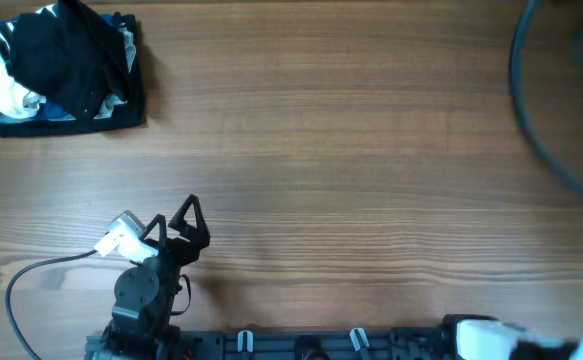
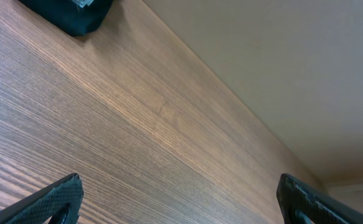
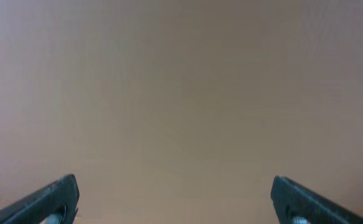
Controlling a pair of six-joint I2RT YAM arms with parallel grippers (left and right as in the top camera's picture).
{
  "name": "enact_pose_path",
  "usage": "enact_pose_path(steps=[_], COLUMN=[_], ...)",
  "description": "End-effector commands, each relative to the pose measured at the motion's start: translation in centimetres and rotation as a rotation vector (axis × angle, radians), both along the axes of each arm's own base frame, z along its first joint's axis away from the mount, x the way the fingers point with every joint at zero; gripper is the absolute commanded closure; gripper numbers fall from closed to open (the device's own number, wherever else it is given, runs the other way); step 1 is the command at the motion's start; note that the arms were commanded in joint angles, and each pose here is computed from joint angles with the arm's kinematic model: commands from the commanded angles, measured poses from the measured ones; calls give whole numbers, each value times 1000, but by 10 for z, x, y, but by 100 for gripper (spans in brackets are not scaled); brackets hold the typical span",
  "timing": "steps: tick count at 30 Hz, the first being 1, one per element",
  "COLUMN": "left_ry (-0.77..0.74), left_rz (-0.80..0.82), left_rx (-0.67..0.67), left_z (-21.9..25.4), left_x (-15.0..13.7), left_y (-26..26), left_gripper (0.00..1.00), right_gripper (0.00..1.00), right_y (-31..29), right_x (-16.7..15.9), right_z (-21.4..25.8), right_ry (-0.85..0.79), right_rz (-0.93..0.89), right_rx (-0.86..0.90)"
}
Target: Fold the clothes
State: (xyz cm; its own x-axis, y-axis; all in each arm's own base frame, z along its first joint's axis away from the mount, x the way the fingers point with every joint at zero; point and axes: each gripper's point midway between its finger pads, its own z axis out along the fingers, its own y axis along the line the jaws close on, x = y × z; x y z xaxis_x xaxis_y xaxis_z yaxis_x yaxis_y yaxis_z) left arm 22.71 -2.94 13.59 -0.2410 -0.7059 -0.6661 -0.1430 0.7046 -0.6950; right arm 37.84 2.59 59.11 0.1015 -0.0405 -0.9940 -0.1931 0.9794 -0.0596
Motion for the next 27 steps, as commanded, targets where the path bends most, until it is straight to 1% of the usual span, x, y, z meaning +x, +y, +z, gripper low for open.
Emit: enact_pose_path(steps=[1,3,6,13,15,19,25,27], left_ry=[-9,-9,-9,-9,-9,-8,-9,-9], left_rz=[1,1,1,1,1,1,1,1], left_rx=[-3,-3,-3,-3,-3,-3,-3,-3], left_z=[1,1,1,1,1,1,1,1], left_x=[0,0,0,0,0,0,0,0], left_y=[0,0,0,0,0,0,0,0], left_gripper=[0,0,0,0,0,0,0,0], right_gripper=[0,0,0,0,0,0,0,0], right_y=[0,0,0,1,1,2,3,3], right_x=[-20,-32,-39,-54,-65,-87,-107,-110], right_z=[-29,-48,-79,-174,-204,-249,-297,-314], right_ry=[-25,-71,-119,-220,-257,-304,-274,-235], right_rz=[-13,-12,-9,-4,1,4,3,1], right_rx=[12,14,26,36,56,58,59,60])
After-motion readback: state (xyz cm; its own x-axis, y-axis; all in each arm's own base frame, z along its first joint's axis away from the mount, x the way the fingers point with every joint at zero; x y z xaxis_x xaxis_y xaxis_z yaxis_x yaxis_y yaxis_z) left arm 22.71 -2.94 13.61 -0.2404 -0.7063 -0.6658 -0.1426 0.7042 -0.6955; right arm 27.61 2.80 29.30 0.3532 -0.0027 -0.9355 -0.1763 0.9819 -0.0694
